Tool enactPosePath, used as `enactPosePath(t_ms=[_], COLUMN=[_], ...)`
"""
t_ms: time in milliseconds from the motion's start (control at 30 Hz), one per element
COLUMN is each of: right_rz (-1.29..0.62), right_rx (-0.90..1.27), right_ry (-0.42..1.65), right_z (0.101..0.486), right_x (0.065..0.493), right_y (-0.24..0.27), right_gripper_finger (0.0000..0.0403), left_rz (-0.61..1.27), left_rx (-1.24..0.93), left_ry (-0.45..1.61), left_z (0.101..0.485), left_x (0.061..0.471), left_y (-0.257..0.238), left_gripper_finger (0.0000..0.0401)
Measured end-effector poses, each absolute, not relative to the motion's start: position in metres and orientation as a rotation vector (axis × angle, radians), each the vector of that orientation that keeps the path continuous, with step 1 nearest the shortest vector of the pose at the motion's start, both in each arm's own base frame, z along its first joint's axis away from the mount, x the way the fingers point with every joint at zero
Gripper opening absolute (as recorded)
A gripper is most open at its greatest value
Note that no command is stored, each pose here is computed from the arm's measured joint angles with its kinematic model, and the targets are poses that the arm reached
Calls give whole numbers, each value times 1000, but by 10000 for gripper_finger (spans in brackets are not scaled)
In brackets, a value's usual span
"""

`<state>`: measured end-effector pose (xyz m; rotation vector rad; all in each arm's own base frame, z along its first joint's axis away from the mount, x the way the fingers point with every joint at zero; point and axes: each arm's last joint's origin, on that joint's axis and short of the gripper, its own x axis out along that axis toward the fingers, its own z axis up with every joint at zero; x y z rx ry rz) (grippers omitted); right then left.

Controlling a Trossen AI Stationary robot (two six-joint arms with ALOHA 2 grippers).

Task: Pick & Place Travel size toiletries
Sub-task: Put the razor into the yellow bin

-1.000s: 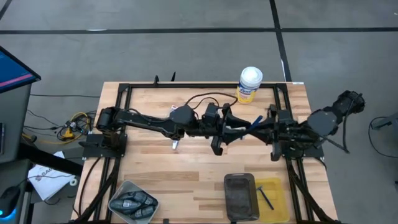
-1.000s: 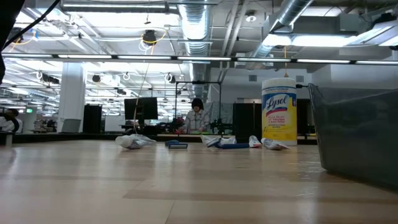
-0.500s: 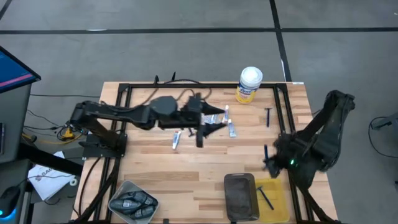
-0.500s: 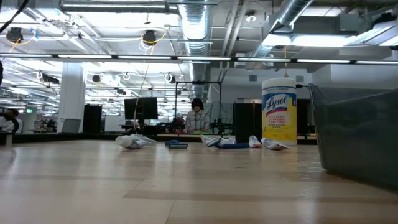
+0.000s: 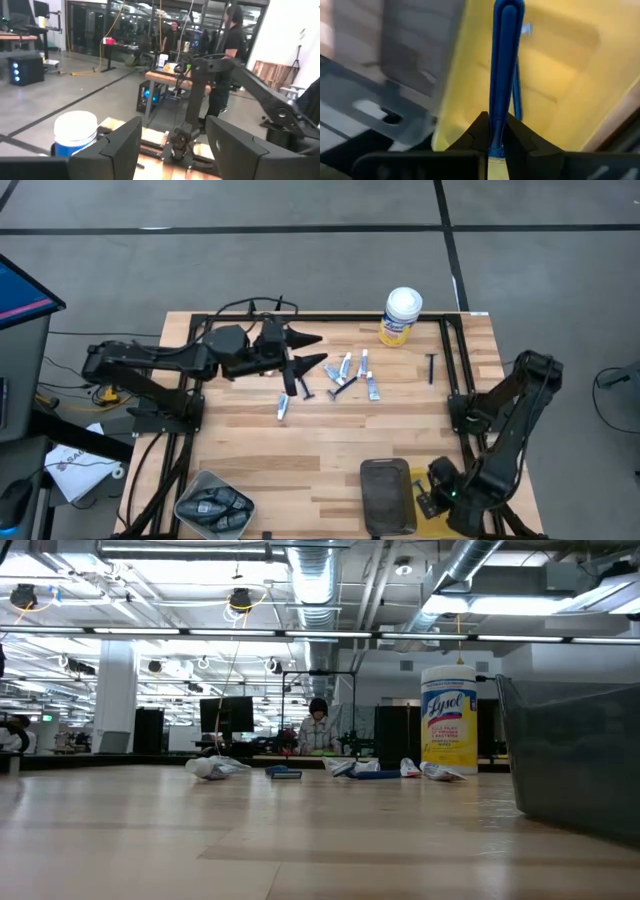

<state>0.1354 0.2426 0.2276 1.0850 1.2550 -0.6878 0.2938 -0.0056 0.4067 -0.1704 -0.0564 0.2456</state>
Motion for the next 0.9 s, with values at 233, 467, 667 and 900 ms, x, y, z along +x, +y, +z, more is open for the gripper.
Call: enactPosePath(t_ms=[233,467,667,900], right_rz=[-743,-734,-798,-989], right_rx=[1059,1039,1046,1035], right_ry=[1462,1460,1342,1161], right_z=[212,221,251,286], right_x=[145,152,148,133], right_y=[247,232,193,125], right_gripper_finger=[108,215,237,210], left_rz=[264,263,260,301], left_rx=[-198,-189,-179,-175], left_ry=[-31,-28,-23,-7], left_z=[395,395,401,411], left_x=[290,290,277,248], left_y=[-1,-1,0,11], left_gripper_finger=[230,241,241,241])
